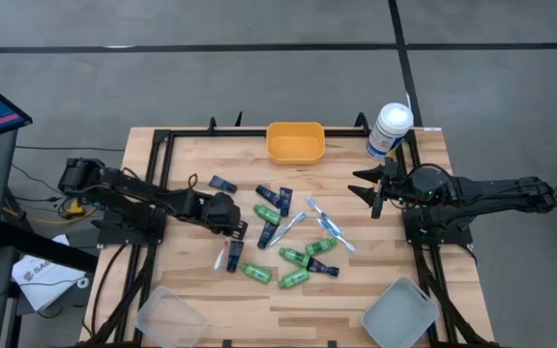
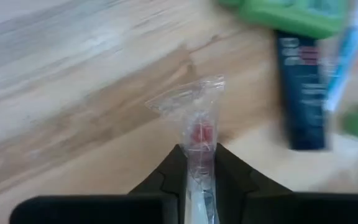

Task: Pick & Place Travel size toiletries
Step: Put the red toothbrush into the transparent bin, then put the blue toothbrush into the transparent bin

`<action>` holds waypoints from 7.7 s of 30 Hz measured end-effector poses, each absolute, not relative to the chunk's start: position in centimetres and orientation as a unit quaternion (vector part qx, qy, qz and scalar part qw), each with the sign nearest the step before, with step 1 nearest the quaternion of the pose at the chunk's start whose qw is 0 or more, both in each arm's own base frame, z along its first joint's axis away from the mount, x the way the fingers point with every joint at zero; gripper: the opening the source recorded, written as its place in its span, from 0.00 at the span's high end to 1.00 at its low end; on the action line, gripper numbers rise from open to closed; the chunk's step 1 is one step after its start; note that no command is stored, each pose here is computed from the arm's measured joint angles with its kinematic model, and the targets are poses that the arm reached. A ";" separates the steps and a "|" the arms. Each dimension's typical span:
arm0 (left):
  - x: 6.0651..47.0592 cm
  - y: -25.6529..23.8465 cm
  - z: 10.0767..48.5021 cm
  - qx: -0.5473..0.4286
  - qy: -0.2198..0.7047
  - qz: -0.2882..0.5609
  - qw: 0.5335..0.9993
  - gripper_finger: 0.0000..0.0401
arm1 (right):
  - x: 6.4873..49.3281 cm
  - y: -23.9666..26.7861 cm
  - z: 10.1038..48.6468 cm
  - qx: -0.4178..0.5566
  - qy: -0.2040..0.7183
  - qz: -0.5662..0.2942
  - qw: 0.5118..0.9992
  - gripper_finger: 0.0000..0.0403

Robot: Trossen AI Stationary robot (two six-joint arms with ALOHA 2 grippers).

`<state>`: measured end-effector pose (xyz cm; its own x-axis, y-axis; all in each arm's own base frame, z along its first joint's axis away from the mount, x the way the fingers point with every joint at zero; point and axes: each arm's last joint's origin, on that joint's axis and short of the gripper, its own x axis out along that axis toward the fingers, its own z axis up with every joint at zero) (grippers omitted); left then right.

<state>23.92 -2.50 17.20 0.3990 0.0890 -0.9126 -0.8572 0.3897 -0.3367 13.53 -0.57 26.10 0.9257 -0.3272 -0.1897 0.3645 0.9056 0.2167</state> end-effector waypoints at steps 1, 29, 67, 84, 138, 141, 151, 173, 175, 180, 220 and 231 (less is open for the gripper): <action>23.8 -2.6 17.8 -0.450 0.432 0.319 0.713 0.89 | 13.5 -0.6 26.1 0.125 0.074 -0.178 0.973 0.42; 17.7 -15.4 25.1 -0.208 0.442 -0.224 0.843 0.88 | 13.5 -0.6 26.0 0.151 0.076 -0.180 0.969 0.42; 16.6 -20.9 20.5 -0.177 0.578 -0.194 0.773 0.88 | 15.4 -0.5 24.6 0.139 0.127 -0.189 0.964 0.42; 16.4 -21.4 20.0 -0.189 0.601 -0.208 0.748 0.87 | 15.4 -0.5 24.6 0.137 0.128 -0.189 0.964 0.42; 17.1 -21.1 20.3 -0.241 0.610 -0.201 0.727 0.44 | 15.4 -0.5 24.6 0.134 0.128 -0.188 0.965 0.42; 18.0 -20.0 21.0 -0.263 0.591 -0.190 0.738 0.46 | 15.4 -0.5 24.7 0.120 0.131 -0.185 0.967 0.42; 19.1 -15.2 26.0 -0.333 0.445 -0.141 0.820 0.53 | 18.7 -0.3 26.2 0.031 0.207 -0.174 0.962 0.42; 19.6 -9.5 31.9 -0.240 0.114 0.046 0.963 0.52 | 26.8 -1.0 18.4 0.110 0.518 -0.193 0.826 0.42; 19.8 -9.4 31.8 -0.239 0.115 0.050 0.963 0.51 | 27.0 -1.5 17.7 0.111 0.531 -0.202 0.816 0.42; 20.0 -9.5 31.7 -0.241 0.114 0.049 0.963 0.50 | 27.3 -2.3 16.2 0.109 0.557 -0.200 0.799 0.42; 21.6 -7.5 32.3 -0.240 0.023 0.178 0.954 0.51 | 26.2 -3.2 25.1 0.149 0.320 -0.137 0.925 0.94; 27.4 -2.8 31.5 -0.207 -0.032 0.115 0.971 0.50 | 25.9 -1.5 29.3 0.140 0.171 -0.085 0.972 0.90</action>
